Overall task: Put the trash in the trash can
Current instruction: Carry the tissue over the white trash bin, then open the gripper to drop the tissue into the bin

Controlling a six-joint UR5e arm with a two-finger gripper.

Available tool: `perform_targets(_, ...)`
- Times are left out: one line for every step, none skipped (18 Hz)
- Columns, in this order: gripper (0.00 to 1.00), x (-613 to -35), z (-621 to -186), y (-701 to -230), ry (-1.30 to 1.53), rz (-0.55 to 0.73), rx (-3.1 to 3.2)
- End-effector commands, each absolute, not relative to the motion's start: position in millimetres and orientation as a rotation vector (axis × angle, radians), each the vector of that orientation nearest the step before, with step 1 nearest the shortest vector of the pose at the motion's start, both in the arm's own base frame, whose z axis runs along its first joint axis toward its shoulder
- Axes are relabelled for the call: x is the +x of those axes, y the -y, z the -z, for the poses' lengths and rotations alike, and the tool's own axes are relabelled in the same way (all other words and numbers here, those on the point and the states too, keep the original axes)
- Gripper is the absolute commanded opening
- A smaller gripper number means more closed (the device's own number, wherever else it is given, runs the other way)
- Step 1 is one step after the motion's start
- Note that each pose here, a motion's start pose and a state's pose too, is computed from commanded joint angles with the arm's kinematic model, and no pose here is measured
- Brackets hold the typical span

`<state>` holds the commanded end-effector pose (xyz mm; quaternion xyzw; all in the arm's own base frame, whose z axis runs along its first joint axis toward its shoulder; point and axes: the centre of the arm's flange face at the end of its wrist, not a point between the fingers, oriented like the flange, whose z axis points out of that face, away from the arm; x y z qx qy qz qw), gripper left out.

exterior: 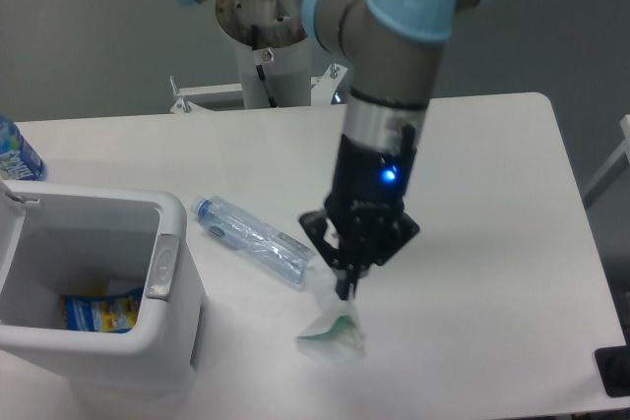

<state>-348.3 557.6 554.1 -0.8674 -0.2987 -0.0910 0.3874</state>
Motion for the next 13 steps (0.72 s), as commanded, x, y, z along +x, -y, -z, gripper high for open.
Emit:
perform_targets(0.03, -337.7, -561.3, -558.6, 0.748, 0.250, -2.199)
perform_targets(0.03, -327.2, -565.4, -559.2, 0.733, 0.267, -2.196)
perform_targets(0.03, -315.4, -571.3, -560.3, 0.715, 0.276, -2.195)
perform_targets(0.03, -302.4, -577.0, -563.3, 0.695, 0.282, -2.195)
perform_targets(0.03, -291.4, -579.9, -567.0, 0.685, 0.295, -2.195)
perform_targets(0.03, -282.2, -585.3, -568.2, 0.676, 0.301, -2.191)
perform_targets(0.03, -272.1, -589.2, -569.7, 0.658, 0.305, -2.193)
perform_targets(0.03, -256.7, -592.0, -574.7, 0.628, 0.317, -2.198)
perform_targets(0.03, -239.0, -593.9, -580.9, 0.596, 0.331, -2.207)
perform_targets(0.03, -223.5, -593.9, -586.4, 0.569, 0.343, -2.216)
perform_targets(0.03, -211.0, -590.7, -591.1, 0.550, 0.356, -2.229)
perform_targets(0.03, -199.8, -592.1, -591.7, 0.531, 0.365, -2.233)
perform_targets(0.03, -193.5, -590.0, -592.6, 0.523, 0.373, -2.239)
